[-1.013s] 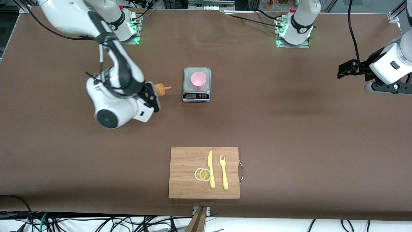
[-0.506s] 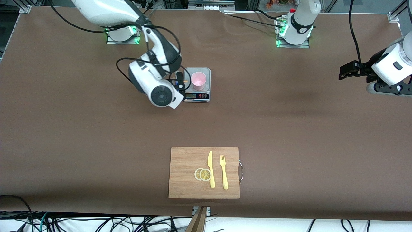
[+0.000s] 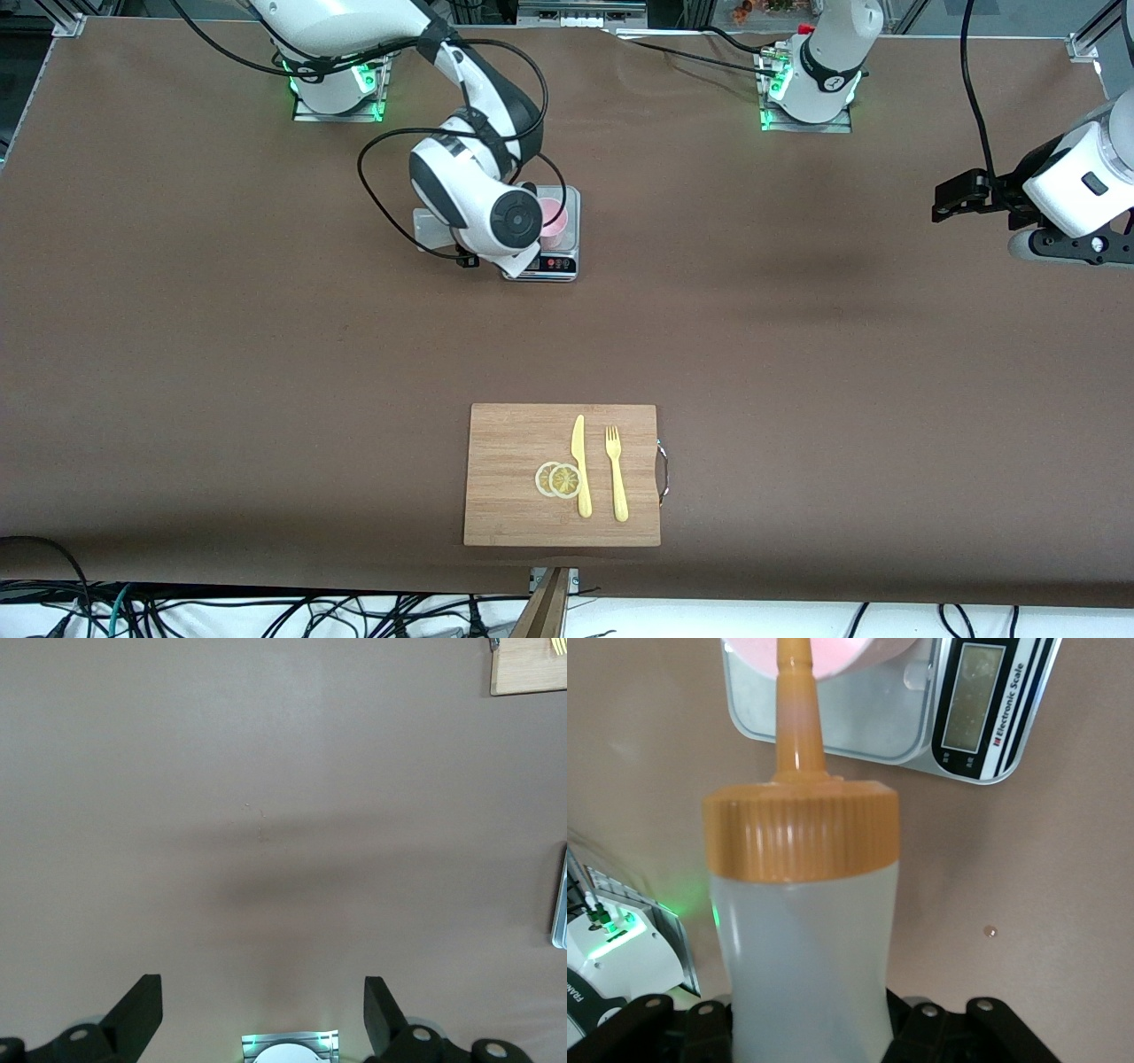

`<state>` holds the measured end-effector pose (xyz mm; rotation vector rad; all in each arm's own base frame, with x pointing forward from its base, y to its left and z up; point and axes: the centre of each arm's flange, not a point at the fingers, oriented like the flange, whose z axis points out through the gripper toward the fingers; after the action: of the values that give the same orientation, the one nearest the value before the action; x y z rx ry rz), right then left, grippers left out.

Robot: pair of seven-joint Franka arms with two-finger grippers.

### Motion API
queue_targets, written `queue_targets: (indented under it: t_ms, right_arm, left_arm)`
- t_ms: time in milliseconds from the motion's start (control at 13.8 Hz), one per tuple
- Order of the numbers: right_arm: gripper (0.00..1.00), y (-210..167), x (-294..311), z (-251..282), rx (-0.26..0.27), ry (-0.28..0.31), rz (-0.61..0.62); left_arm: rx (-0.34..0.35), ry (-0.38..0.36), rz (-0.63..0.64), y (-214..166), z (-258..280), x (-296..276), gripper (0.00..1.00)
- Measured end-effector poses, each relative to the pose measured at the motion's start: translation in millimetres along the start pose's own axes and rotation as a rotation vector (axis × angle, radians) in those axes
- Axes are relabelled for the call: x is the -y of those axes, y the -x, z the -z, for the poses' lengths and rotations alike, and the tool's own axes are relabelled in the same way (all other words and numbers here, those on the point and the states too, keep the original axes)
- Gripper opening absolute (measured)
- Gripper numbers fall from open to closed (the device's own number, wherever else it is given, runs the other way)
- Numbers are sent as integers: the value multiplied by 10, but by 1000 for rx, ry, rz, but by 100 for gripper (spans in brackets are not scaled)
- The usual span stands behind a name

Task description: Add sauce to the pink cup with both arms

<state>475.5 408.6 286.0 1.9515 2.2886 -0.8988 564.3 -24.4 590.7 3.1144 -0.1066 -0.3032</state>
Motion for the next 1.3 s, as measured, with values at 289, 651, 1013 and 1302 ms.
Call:
queue_targets:
  t_ms: [289, 651, 1013, 1302]
  right_arm:
    - [28, -157, 110, 48, 55, 58, -16]
    - [28, -348, 248, 72, 132, 129, -53]
    - [28, -473, 400, 111, 199, 170, -63]
    - [28, -504, 453, 121, 229, 183, -78]
  left_arm:
    - [0, 0, 0, -2, -1, -1, 100]
    - [-1, 0, 0, -2, 3, -1, 100]
    - [0, 0, 0, -5, 0, 0, 100]
    - [0, 0, 0, -10, -2, 0, 100]
